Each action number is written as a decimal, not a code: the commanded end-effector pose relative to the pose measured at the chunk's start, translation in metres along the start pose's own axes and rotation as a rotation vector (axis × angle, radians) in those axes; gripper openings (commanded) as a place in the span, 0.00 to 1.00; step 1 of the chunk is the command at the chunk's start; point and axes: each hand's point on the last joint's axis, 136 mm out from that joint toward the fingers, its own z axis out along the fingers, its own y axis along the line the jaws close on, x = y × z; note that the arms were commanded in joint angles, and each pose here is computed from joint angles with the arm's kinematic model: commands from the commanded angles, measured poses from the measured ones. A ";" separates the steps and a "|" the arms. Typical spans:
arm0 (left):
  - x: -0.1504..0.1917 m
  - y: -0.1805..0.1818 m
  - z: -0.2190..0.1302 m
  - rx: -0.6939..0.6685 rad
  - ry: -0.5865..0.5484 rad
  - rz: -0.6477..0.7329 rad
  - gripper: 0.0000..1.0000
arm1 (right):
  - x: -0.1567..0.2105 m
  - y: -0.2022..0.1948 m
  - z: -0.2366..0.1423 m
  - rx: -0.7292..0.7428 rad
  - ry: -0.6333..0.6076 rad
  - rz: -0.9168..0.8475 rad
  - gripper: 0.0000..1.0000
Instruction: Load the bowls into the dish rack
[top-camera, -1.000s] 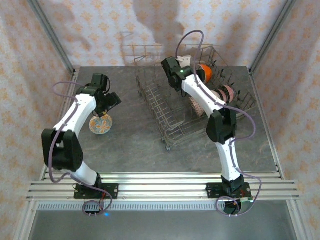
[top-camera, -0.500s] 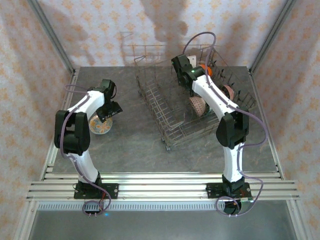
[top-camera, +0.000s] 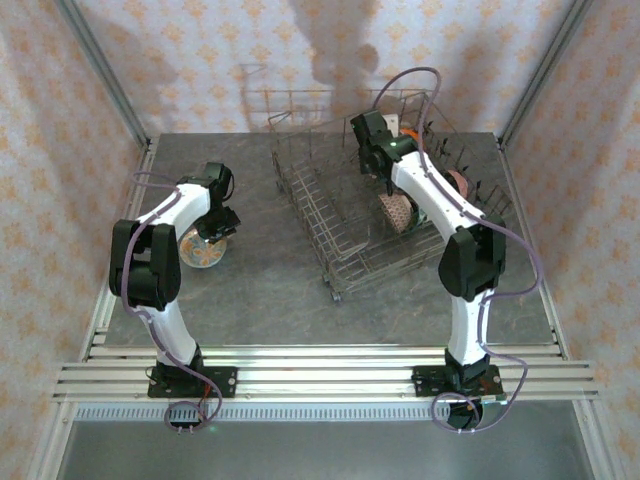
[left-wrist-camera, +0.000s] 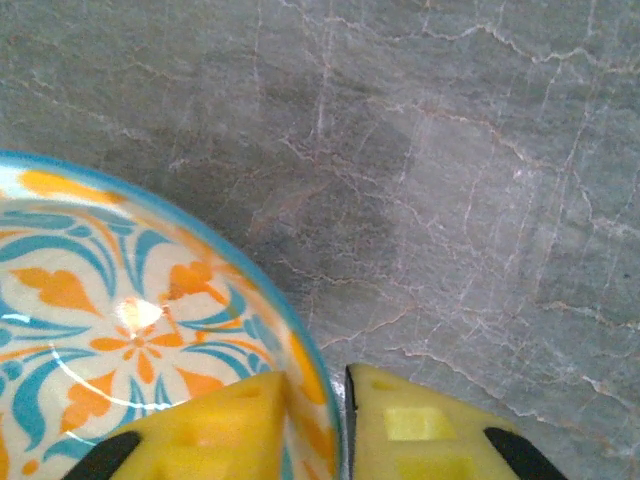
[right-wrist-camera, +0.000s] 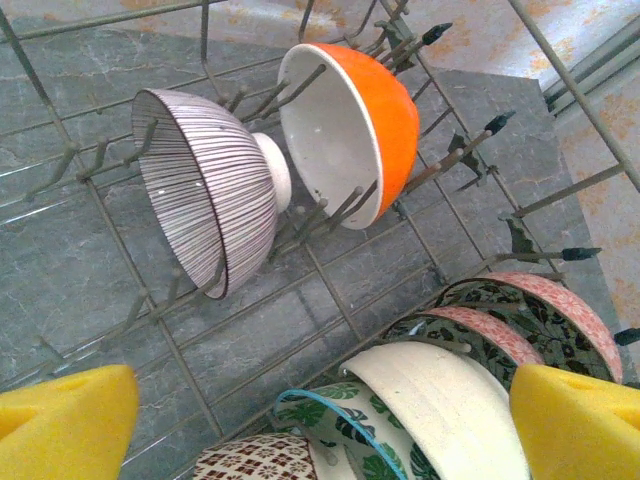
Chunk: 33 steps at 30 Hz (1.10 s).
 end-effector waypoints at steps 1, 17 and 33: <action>0.007 0.001 0.000 -0.010 0.013 0.014 0.15 | -0.013 -0.013 -0.017 -0.015 -0.042 0.050 0.95; 0.005 -0.015 -0.050 0.120 -0.078 -0.024 0.00 | -0.006 -0.011 -0.024 -0.062 -0.028 0.062 0.94; 0.001 -0.042 -0.150 0.356 -0.273 -0.089 0.00 | -0.012 0.005 -0.035 -0.182 -0.022 0.098 0.91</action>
